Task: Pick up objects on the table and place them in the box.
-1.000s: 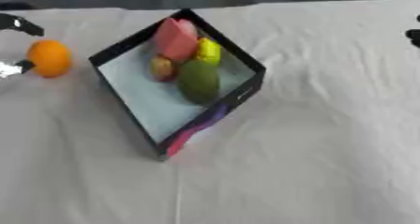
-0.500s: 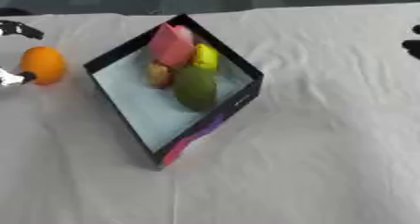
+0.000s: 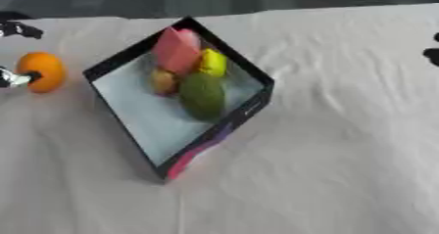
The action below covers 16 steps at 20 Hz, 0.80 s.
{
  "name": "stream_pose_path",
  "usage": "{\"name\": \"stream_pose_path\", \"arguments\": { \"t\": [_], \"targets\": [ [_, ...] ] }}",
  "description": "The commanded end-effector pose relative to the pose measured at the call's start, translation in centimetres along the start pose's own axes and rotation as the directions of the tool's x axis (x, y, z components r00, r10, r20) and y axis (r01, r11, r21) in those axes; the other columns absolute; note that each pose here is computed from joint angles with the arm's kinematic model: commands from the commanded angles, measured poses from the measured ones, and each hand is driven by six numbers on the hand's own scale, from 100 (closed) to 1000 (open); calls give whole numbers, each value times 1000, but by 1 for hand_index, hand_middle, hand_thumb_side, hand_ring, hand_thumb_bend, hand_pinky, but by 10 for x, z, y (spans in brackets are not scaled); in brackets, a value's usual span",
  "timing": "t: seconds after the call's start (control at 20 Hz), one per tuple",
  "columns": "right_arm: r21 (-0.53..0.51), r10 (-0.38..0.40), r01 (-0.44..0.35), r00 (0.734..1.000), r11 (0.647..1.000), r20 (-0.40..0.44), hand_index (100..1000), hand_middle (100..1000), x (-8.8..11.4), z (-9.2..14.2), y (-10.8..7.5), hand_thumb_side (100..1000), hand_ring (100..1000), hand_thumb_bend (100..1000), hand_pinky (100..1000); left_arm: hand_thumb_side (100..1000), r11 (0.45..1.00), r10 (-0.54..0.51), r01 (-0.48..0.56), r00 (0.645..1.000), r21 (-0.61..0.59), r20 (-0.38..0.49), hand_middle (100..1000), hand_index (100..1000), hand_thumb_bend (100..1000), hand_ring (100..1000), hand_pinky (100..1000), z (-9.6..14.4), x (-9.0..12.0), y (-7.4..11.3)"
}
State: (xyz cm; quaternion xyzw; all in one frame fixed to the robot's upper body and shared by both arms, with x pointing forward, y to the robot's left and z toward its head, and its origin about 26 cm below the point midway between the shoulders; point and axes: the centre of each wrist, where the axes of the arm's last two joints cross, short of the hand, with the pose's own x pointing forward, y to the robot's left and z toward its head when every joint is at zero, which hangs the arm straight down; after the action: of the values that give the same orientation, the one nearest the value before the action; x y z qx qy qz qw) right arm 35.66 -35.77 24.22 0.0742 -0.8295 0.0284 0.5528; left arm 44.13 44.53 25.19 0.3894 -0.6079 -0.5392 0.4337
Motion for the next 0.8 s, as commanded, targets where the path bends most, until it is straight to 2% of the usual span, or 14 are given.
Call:
{"name": "stream_pose_path", "arguments": {
  "t": [0.05,0.2,0.35,0.4,0.45,0.55,0.6,0.7,0.8],
  "targets": [
    [1,26,-26,1000,1000,18,845,675,9,-2,-2,730,676,100,954,277,997,-64,63,997,-47,-31,842,922,358,922,990,3,-4,13],
    [-1,24,-24,1000,1000,13,846,676,8,-1,-2,730,676,100,954,299,990,-102,97,994,-100,-46,839,917,378,921,985,2,-4,16],
    [-2,21,-21,1000,1000,10,846,676,7,-1,-2,729,676,100,955,294,988,-116,109,992,-111,-52,806,898,341,903,966,1,-2,16],
    [-2,20,-20,1000,1000,9,846,676,7,-1,-2,729,676,100,955,275,989,-109,103,993,-109,-53,721,866,247,830,915,0,-2,15],
    [-2,20,-20,1000,1000,8,846,676,7,-1,-2,730,676,100,955,263,990,-98,92,994,-105,-52,653,843,194,775,863,0,-2,14],
    [-3,20,-20,1000,1000,3,845,676,6,-1,-3,732,676,100,955,257,993,-71,67,997,-96,-39,607,791,153,733,802,-1,0,14],
    [-4,19,-19,1000,1000,0,845,676,5,-1,-3,733,677,100,955,251,994,-60,57,998,-94,-32,556,735,109,673,735,-2,1,14],
    [-4,18,-18,1000,1000,-3,845,676,5,0,-3,730,677,100,956,245,995,-43,42,999,-90,-14,502,672,100,603,654,-3,4,17],
    [-3,17,-17,1000,1000,-2,846,676,5,0,-3,726,677,100,956,239,996,-38,38,999,-76,8,482,642,100,573,618,-4,7,22]
  ]
}}
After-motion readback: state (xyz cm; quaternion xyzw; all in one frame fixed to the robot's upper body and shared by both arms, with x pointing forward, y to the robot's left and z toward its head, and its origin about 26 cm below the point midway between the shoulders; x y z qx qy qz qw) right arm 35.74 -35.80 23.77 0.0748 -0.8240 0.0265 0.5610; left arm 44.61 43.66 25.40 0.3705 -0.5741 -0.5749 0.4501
